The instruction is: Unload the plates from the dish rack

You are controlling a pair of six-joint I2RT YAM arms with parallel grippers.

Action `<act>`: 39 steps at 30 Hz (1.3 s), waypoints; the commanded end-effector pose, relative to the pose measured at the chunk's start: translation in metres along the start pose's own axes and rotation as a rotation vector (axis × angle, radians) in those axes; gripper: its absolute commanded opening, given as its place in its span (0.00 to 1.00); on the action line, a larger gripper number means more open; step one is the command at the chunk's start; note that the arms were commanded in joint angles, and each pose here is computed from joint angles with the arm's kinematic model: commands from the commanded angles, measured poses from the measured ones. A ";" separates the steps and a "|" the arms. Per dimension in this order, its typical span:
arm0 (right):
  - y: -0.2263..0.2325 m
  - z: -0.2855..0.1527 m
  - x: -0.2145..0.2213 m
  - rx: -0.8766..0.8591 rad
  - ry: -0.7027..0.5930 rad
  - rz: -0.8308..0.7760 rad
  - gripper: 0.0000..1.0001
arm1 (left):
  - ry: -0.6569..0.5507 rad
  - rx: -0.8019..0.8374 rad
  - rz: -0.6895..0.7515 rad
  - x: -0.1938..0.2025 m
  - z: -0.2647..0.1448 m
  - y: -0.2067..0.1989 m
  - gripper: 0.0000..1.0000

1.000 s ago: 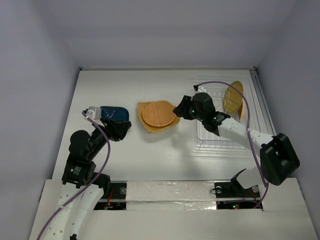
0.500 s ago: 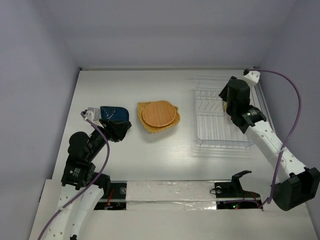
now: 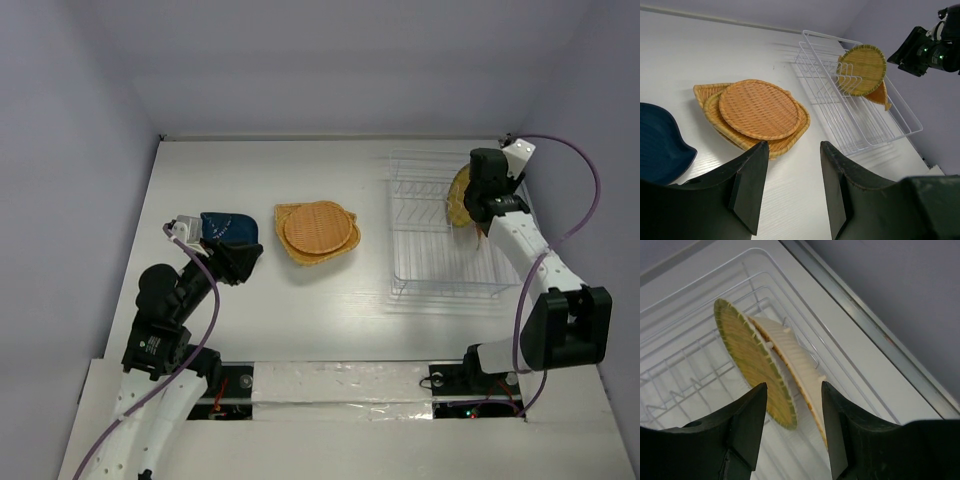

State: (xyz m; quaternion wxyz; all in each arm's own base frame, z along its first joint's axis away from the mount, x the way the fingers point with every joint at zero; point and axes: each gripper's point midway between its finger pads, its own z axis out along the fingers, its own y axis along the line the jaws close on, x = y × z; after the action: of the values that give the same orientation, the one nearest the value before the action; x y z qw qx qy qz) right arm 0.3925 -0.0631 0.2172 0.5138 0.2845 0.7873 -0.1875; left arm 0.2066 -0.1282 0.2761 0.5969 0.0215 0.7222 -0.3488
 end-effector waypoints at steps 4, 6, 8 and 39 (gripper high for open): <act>0.013 0.024 -0.025 -0.072 -0.022 0.068 0.51 | -0.042 0.029 0.017 -0.012 0.000 -0.008 0.43; 0.019 0.030 -0.021 -0.079 -0.010 0.057 0.49 | -0.032 0.036 0.017 -0.010 0.002 -0.009 0.43; 0.021 0.036 -0.017 -0.067 0.005 0.041 0.46 | -0.030 0.035 0.015 -0.010 0.002 -0.009 0.43; 0.031 -0.034 -0.047 -0.095 -0.162 -0.071 0.00 | 0.006 0.018 0.001 -0.002 0.009 -0.003 0.43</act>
State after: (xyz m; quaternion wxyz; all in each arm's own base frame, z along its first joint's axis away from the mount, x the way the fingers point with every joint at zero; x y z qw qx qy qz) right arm 0.4057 -0.0334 0.2193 0.5122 0.1740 0.8126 -0.2168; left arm 0.2115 -0.1324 0.2670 0.5801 0.0218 0.7360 -0.3483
